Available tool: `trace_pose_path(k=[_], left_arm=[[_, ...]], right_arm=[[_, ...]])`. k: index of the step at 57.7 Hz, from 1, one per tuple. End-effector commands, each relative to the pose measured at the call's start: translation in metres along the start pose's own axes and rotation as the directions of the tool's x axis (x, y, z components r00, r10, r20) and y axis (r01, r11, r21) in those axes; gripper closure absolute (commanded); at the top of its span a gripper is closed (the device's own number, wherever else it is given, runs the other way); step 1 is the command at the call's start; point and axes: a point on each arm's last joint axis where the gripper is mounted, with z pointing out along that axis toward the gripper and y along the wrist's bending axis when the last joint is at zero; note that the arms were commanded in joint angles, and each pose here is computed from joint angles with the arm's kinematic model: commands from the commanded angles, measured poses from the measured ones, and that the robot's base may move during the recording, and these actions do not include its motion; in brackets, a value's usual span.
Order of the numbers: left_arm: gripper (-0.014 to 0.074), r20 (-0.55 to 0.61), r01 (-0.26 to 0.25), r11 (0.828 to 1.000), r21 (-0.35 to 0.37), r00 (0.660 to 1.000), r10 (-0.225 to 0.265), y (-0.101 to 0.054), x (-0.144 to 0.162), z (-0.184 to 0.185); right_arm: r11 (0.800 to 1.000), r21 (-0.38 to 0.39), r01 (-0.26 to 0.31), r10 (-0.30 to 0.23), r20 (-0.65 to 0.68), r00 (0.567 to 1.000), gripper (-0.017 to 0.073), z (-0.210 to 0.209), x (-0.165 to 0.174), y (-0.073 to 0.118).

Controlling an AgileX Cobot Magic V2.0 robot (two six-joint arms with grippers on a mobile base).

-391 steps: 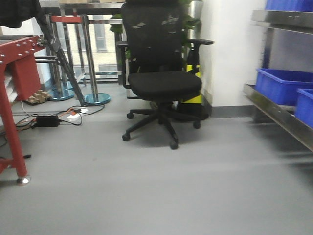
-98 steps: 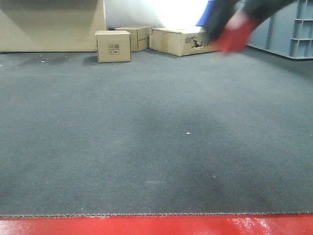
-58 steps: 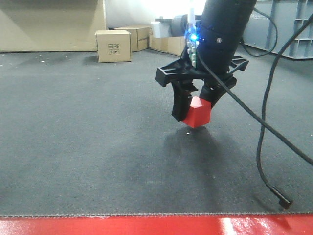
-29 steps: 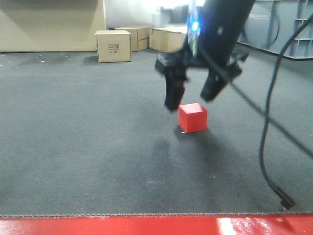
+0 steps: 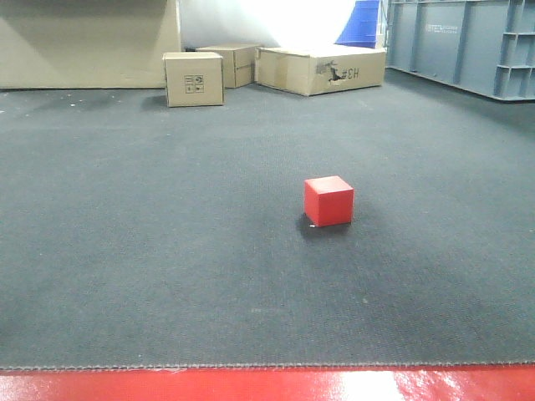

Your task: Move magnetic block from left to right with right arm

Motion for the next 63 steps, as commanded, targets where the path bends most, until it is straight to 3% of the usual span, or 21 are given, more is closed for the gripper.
trace_pose_path(k=[1,14,24,39,63], left_arm=[[0.072,0.083,0.011,1.0,-0.003,0.996,-0.011,0.0,-0.005,-0.001],[0.072,0.083,0.011,1.0,-0.003,0.996,-0.011,0.0,-0.005,-0.001],[0.072,0.083,0.011,1.0,-0.003,0.996,-0.011,0.0,-0.005,-0.001],[0.072,0.083,0.011,1.0,-0.003,0.996,-0.011,0.0,-0.005,-0.001],[0.072,0.083,0.011,1.0,-0.003,0.996,-0.011,0.0,-0.005,-0.001]], right_arm=[[1.0,0.005,-0.003,0.002,0.227,0.974,0.0496,-0.041,0.002,0.0],[1.0,0.007,-0.003,0.0,0.448,0.894,0.0496,-0.086,0.065,-0.003],[1.0,0.007,-0.004,0.0,0.526,0.851,0.0496,-0.095,0.107,-0.005],[1.0,0.01,-0.007,0.001,0.478,0.878,0.0496,-0.084,0.135,-0.007],[1.0,0.01,-0.007,0.001,0.469,0.883,0.0496,-0.083,0.137,-0.007]])
